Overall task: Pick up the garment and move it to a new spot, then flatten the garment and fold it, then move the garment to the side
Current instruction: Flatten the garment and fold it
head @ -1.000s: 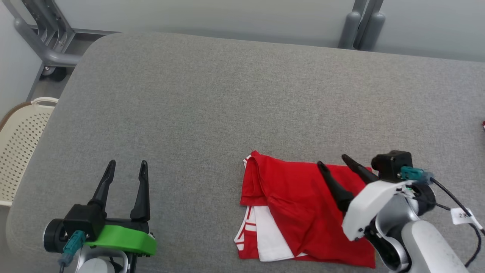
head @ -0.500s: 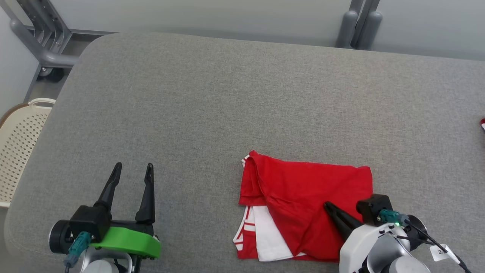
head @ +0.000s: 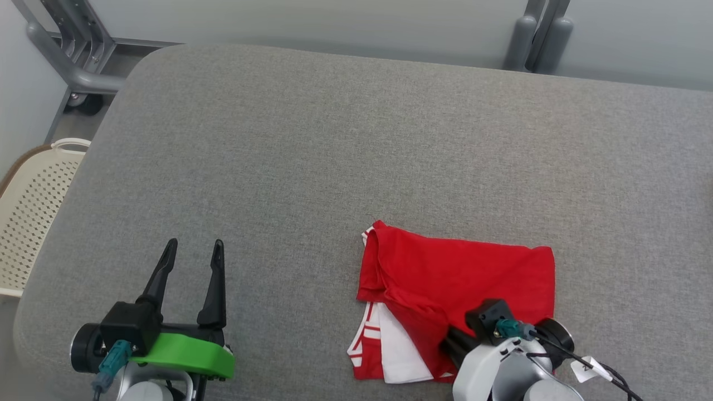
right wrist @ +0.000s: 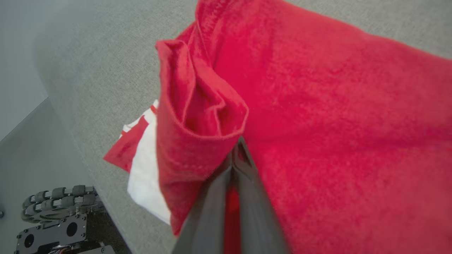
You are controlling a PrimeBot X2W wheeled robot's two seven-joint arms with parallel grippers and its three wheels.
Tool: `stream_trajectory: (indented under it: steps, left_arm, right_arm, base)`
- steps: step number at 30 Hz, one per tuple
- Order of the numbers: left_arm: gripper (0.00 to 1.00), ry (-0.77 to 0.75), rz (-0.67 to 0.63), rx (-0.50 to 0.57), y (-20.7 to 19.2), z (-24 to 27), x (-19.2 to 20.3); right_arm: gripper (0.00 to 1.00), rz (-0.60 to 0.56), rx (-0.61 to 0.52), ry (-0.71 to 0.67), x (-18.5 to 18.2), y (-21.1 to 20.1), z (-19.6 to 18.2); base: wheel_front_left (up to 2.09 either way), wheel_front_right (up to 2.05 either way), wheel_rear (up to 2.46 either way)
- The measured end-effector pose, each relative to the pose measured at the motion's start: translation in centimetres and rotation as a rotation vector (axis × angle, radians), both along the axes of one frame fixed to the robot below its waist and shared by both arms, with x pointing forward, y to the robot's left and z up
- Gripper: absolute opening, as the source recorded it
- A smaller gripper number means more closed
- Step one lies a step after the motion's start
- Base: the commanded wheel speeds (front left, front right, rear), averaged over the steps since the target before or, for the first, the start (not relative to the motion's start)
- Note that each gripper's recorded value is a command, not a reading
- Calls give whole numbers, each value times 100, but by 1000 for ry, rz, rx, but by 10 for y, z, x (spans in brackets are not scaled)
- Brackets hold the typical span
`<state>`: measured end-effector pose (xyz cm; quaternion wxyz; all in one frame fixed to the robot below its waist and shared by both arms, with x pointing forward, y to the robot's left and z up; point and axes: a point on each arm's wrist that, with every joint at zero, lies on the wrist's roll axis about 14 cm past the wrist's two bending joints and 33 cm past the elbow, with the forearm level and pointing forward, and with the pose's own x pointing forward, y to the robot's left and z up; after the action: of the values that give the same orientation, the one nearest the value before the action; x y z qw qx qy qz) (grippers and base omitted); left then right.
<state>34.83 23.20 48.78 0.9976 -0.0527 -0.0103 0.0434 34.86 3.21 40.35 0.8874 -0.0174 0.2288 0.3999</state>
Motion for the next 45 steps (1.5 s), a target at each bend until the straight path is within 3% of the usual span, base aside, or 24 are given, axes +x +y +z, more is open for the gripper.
stream_trajectory:
  steps: [19, 25, 30, 31, 32, 33, 38, 45]
  left_arm:
    - [100, 4, 18, -2, 4, -1, 0]
    - [100, -2, 20, -6, 5, 0, 1]
    - [100, -6, 10, -8, 2, 1, 3]
    - [100, -9, 7, -7, 1, 2, 4]
    - [100, -13, 3, -7, 0, 3, 4]
    - [100, -15, -2, -6, -2, 4, 5]
    - [100, -25, -24, -3, -8, 6, 10]
    - [100, -19, -56, 0, -17, 4, 17]
  right_arm:
    - [0, 223, 3, 27, -30, 63, -8]
    - [0, 171, 100, -61, -2, 67, 29]
    - [0, 34, 159, -155, 38, 36, 67]
    - [15, -2, 155, -157, 44, 26, 69]
    - [44, -40, 149, -155, 48, 14, 70]
    - [100, -81, 144, -143, 50, 2, 69]
    - [100, -286, 122, -72, 55, -55, 65]
    - [100, -451, 77, 41, 38, -106, 53]
  base:
    - [0, 0, 0]
    - [0, 0, 0]
    - [0, 0, 0]
    - [0, 0, 0]
    - [0, 0, 0]
    - [0, 0, 0]
    - [0, 0, 0]
    - [0, 0, 0]
